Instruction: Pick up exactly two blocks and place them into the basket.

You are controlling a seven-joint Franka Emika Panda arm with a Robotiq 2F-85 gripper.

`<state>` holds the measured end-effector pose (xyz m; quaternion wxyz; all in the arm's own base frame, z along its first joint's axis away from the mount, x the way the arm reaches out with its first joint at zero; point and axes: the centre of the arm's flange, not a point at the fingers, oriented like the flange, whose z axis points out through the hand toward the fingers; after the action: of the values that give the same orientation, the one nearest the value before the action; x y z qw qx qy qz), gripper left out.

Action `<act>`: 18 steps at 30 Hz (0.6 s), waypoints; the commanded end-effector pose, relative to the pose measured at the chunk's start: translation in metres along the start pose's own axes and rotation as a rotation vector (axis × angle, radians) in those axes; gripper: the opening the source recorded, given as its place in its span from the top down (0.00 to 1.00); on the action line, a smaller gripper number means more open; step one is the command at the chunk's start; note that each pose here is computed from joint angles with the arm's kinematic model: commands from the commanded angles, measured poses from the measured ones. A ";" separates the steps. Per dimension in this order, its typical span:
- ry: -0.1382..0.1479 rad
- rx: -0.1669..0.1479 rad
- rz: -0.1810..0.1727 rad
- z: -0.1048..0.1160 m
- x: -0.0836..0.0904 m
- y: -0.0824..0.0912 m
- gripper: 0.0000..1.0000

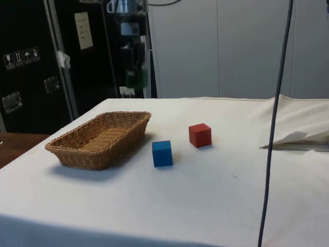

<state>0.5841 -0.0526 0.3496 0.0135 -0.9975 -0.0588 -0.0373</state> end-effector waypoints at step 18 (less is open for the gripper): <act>-0.007 -0.010 -0.009 0.031 0.059 -0.045 0.97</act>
<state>0.6357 -0.0053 0.3281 0.0043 -0.9972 -0.0644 -0.0371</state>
